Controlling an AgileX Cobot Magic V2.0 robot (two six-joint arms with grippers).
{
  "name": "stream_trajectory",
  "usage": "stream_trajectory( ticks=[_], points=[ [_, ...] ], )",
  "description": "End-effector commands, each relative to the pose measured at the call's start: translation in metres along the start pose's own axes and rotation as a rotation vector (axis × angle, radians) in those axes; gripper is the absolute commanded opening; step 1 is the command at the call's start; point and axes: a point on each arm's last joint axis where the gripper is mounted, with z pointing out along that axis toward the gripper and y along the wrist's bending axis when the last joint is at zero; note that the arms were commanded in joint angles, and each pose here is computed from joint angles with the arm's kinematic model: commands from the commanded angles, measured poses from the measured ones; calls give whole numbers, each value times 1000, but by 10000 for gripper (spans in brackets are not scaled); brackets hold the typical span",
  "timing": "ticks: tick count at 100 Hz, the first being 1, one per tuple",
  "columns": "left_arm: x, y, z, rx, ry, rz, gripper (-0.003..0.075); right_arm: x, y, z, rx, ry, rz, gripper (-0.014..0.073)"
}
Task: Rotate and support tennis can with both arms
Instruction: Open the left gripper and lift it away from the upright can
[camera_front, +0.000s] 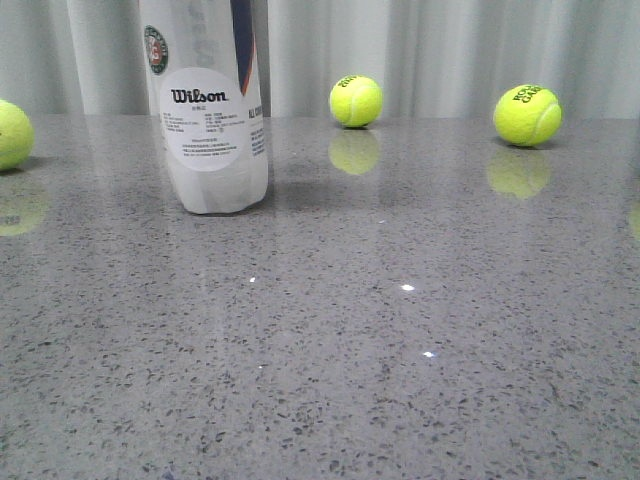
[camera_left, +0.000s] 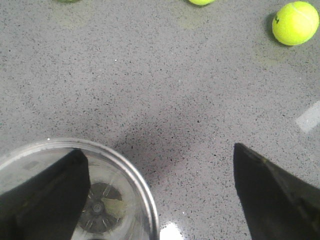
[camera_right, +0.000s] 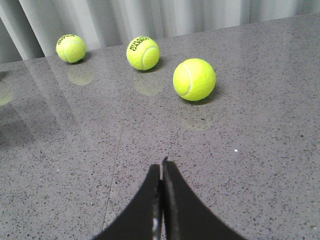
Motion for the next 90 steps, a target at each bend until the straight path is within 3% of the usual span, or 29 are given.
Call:
stream_trajectory(
  ticks=[1,23,33,40,59,90],
  points=[
    [-15,-12,-37,24,-166,20,564,-14,2,-3,-9,-89,-13,-66],
    [-17,-20,-78,24,-282,40,558,-14,2,-3,-9,-89,-13,-66],
    [-17,-20,-100,-13,-361,61,484,-14,2,-3,-9,-89,-13,-66],
    [-13,-19,-113,-48,-410,65,372,-14,2,-3,-9,-89,-13,-66],
    [17,-17,-142,-104,-517,50,-22,-14,2,-3,-9,-89,-13,-66],
    [92,-6,-161,-141,-674,12,-21,-14,2,-3,-9,-89,-13,-66]
  ],
)
